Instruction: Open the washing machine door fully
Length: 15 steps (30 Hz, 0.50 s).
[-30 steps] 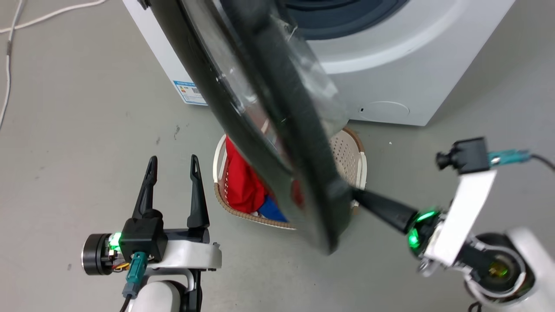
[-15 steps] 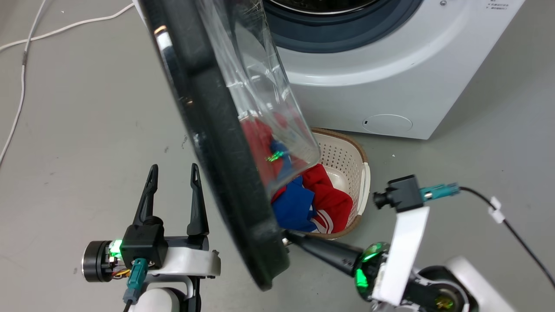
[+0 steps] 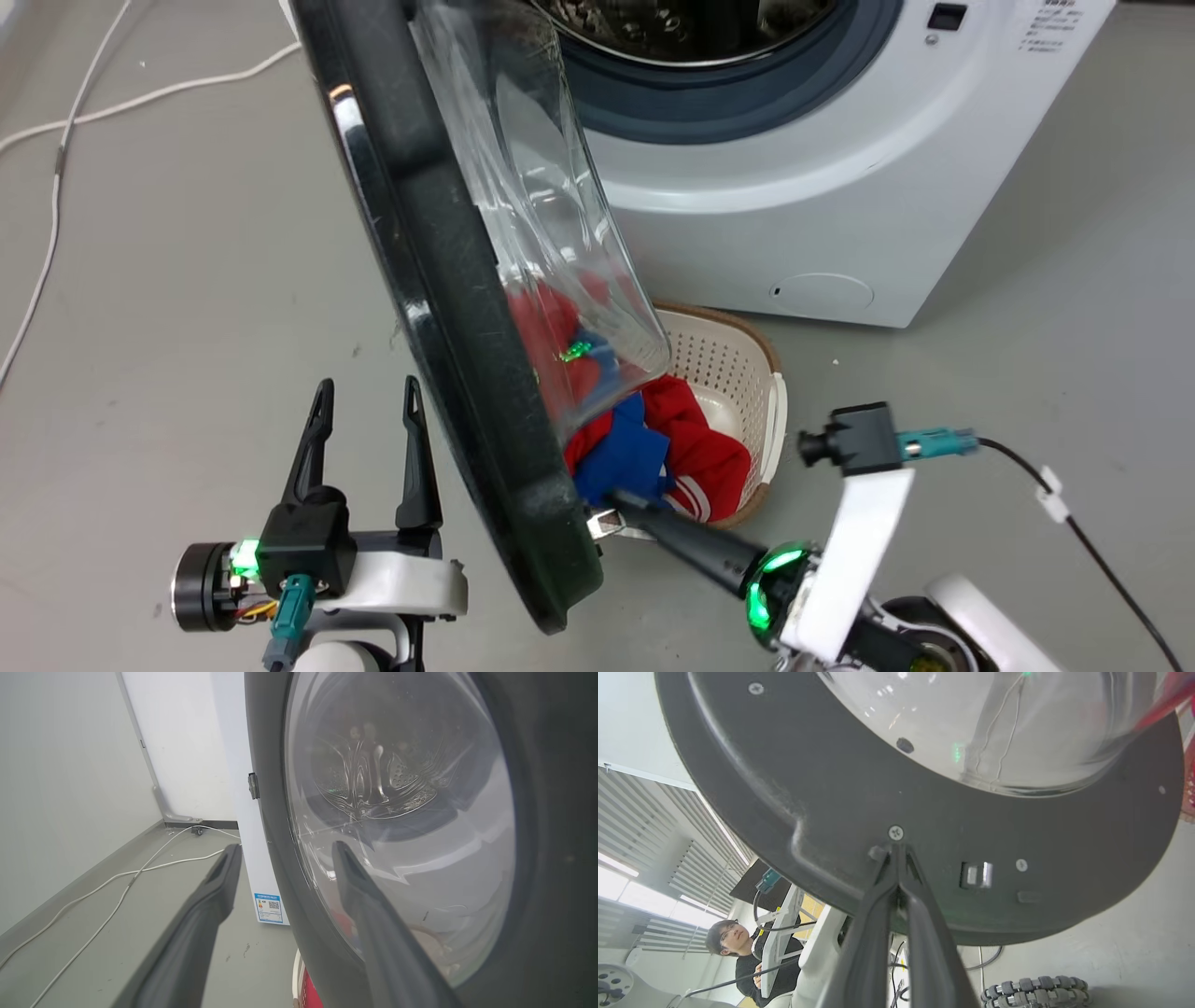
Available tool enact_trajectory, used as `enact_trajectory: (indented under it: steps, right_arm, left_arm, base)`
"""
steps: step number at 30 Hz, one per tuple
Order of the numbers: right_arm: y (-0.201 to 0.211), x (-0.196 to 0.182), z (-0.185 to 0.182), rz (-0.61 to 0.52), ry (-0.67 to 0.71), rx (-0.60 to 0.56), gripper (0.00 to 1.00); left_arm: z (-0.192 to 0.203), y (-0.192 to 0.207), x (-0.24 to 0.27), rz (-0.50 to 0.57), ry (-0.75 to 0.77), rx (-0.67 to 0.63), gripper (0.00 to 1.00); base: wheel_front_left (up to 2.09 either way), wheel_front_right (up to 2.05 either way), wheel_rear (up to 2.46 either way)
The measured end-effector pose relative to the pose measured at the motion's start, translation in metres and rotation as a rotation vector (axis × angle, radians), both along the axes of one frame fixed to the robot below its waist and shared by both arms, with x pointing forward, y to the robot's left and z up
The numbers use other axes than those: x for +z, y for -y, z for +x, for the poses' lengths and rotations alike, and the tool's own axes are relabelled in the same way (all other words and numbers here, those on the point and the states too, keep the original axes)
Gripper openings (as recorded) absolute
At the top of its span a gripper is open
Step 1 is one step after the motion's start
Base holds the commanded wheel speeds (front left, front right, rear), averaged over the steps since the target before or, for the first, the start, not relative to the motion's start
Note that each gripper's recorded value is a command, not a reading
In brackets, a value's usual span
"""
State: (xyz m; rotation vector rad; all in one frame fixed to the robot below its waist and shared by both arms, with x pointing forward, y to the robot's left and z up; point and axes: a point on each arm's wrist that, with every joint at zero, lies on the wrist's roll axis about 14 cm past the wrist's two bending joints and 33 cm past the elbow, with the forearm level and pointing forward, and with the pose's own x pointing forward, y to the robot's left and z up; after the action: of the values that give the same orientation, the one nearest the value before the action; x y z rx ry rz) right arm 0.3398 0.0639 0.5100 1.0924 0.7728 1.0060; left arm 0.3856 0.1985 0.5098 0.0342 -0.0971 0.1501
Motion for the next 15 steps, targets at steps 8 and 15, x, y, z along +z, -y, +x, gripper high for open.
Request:
enact_trajectory:
  steps: [8, 15]
  right_arm:
    - [0.062, 0.019, 0.047, -0.009, 0.15, -0.407, 1.0]
    - [0.139, 0.052, 0.072, -0.062, 0.413, -0.783, 1.0]
  left_arm:
    - [-0.01, 0.0, 0.005, -0.002, 0.012, -0.001, 1.0]
    - [-0.021, 0.002, 0.01, 0.0, 0.027, -0.011, 1.0]
  base:
    - [0.0, 0.0, 0.0]
    - [0.0, 0.0, 0.0]
